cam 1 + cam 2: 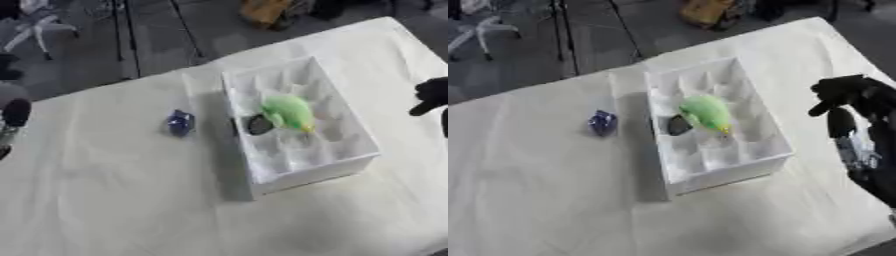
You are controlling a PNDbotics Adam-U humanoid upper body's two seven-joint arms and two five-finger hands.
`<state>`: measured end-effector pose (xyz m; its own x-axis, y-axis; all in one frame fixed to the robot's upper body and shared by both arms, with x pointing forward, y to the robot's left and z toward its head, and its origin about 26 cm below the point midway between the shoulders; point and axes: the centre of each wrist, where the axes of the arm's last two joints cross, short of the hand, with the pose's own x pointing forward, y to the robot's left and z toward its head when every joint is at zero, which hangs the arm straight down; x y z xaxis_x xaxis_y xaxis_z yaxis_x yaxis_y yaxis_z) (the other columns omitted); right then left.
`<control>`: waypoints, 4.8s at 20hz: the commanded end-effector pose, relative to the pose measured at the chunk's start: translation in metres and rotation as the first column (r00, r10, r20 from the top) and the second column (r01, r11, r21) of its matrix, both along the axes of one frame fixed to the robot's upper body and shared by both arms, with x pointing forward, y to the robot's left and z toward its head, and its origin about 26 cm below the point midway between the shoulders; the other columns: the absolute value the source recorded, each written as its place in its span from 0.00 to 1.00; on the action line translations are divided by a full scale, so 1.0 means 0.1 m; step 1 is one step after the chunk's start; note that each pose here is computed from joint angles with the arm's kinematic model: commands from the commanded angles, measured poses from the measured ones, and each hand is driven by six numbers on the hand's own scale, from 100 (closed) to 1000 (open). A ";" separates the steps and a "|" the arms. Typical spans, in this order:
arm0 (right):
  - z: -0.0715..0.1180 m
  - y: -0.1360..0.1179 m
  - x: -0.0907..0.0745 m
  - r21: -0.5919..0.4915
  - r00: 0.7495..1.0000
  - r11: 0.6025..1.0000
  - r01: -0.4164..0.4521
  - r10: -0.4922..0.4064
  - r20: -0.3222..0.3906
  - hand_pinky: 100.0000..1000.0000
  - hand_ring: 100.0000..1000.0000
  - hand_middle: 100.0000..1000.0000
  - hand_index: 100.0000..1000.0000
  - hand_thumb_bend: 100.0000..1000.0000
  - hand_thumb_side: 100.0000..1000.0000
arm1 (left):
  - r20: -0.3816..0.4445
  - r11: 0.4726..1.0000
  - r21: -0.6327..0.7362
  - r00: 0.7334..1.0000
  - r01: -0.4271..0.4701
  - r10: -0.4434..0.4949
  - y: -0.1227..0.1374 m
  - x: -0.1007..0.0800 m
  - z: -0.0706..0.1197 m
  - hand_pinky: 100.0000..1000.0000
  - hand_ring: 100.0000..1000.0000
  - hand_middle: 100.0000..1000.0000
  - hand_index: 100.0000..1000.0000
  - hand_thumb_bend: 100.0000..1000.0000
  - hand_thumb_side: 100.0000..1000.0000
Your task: Pick up objects on the table and place them in the box.
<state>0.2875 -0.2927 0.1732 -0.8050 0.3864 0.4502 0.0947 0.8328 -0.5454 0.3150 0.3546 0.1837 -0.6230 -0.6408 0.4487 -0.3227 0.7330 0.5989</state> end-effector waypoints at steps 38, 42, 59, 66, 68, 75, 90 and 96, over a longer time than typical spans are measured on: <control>0.14 0.12 0.01 -0.044 0.995 0.994 -0.098 0.098 0.010 0.73 0.52 0.67 0.80 0.11 0.67 | -0.297 0.550 0.821 0.938 0.156 0.176 -0.41 1.41 -0.08 0.84 0.77 0.77 0.87 0.64 0.50; 0.15 0.12 0.01 -0.046 0.995 0.994 -0.099 0.100 0.013 0.73 0.52 0.67 0.80 0.11 0.67 | -0.292 0.545 0.826 0.937 0.145 0.193 -0.42 1.42 -0.13 0.83 0.76 0.76 0.86 0.62 0.49; 0.15 0.14 0.02 -0.053 0.994 0.993 -0.102 0.104 0.020 0.73 0.52 0.67 0.80 0.11 0.67 | -0.339 0.561 0.809 0.918 0.174 0.206 -0.36 1.45 -0.36 0.86 0.76 0.76 0.85 0.47 0.42; 0.15 0.13 0.02 -0.053 0.994 0.993 -0.102 0.103 0.022 0.73 0.52 0.67 0.80 0.11 0.67 | -0.355 0.528 0.831 0.898 0.174 0.262 -0.33 1.44 -0.35 0.85 0.75 0.76 0.85 0.32 0.30; 0.15 0.13 0.02 -0.053 0.994 0.993 -0.102 0.103 0.023 0.73 0.52 0.67 0.80 0.11 0.67 | -0.355 0.529 0.832 0.892 0.165 0.279 -0.32 1.44 -0.37 0.84 0.71 0.74 0.83 0.08 0.18; 0.15 0.13 0.02 -0.051 0.994 0.994 -0.101 0.103 0.024 0.73 0.52 0.67 0.80 0.10 0.68 | -0.341 0.545 0.830 0.882 0.120 0.326 -0.28 1.44 -0.40 0.74 0.51 0.58 0.73 0.00 0.11; 0.16 0.15 0.02 -0.043 0.992 0.992 -0.117 0.118 0.031 0.73 0.53 0.67 0.80 0.10 0.68 | -0.132 0.740 0.673 0.988 0.026 0.085 -0.61 1.42 0.08 0.76 0.37 0.42 0.57 0.00 0.29; 0.19 0.16 0.04 -0.039 0.988 0.989 -0.142 0.144 0.048 0.73 0.53 0.67 0.80 0.09 0.68 | -0.083 0.804 0.583 0.993 0.119 -0.087 -0.91 1.48 0.04 0.77 0.39 0.43 0.57 0.00 0.36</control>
